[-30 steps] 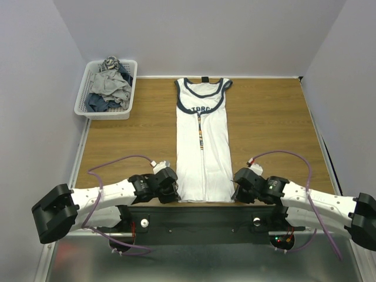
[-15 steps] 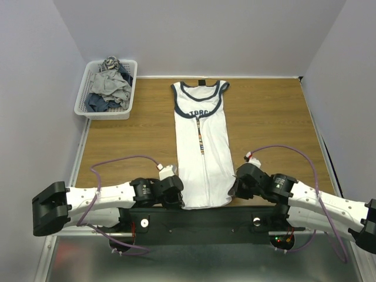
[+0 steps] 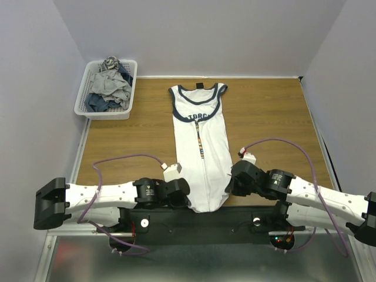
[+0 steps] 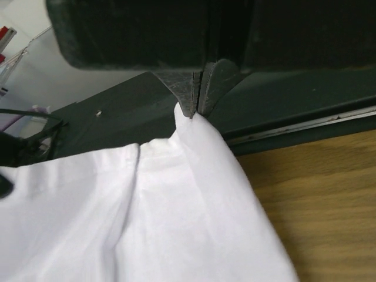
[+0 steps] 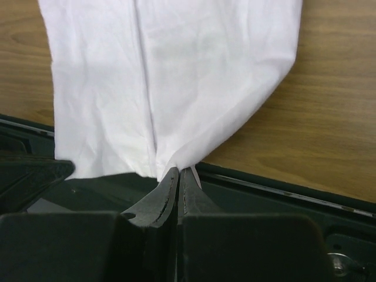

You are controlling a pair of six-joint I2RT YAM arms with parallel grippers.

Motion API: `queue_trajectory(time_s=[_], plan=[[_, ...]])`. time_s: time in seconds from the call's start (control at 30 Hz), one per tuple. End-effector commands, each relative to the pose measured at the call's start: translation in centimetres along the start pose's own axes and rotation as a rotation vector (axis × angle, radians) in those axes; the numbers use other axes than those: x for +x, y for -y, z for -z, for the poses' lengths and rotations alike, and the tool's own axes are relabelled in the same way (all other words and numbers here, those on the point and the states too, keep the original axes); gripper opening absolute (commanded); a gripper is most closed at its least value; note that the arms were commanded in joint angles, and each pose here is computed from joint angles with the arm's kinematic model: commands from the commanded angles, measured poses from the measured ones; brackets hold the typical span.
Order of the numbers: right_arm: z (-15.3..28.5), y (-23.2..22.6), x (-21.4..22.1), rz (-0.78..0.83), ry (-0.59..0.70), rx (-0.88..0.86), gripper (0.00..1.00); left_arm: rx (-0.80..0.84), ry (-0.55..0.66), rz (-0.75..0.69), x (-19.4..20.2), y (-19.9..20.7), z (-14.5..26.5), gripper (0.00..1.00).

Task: Fold and stack the tank tops
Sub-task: Fold the tank top

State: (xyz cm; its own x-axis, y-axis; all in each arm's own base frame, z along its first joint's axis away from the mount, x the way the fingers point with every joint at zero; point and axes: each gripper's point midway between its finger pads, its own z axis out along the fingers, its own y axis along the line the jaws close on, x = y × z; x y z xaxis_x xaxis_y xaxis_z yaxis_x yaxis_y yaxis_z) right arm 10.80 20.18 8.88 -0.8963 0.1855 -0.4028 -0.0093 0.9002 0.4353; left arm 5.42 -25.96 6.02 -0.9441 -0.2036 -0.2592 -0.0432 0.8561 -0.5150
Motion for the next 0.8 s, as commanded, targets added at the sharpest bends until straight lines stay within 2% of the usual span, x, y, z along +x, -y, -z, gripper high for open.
queue_trajectory(time_s=[0.0, 0.3, 0.77], plan=[[0.7, -2.1, -3.6, 0.055, 0.129, 0.004, 0.00, 0.022, 0.102, -0.018, -3.3, 2.3, 0.8, 0.00], [-0.3, -4.3, -8.8, 0.111, 0.236, 0.068, 0.00, 0.039, 0.242, -0.027, -11.2, 3.1, 0.7, 0.00], [-3.0, -6.4, -20.0, 0.128, 0.387, 0.061, 0.00, 0.029, 0.441, -0.033, -22.3, 4.3, 0.1, 0.00]])
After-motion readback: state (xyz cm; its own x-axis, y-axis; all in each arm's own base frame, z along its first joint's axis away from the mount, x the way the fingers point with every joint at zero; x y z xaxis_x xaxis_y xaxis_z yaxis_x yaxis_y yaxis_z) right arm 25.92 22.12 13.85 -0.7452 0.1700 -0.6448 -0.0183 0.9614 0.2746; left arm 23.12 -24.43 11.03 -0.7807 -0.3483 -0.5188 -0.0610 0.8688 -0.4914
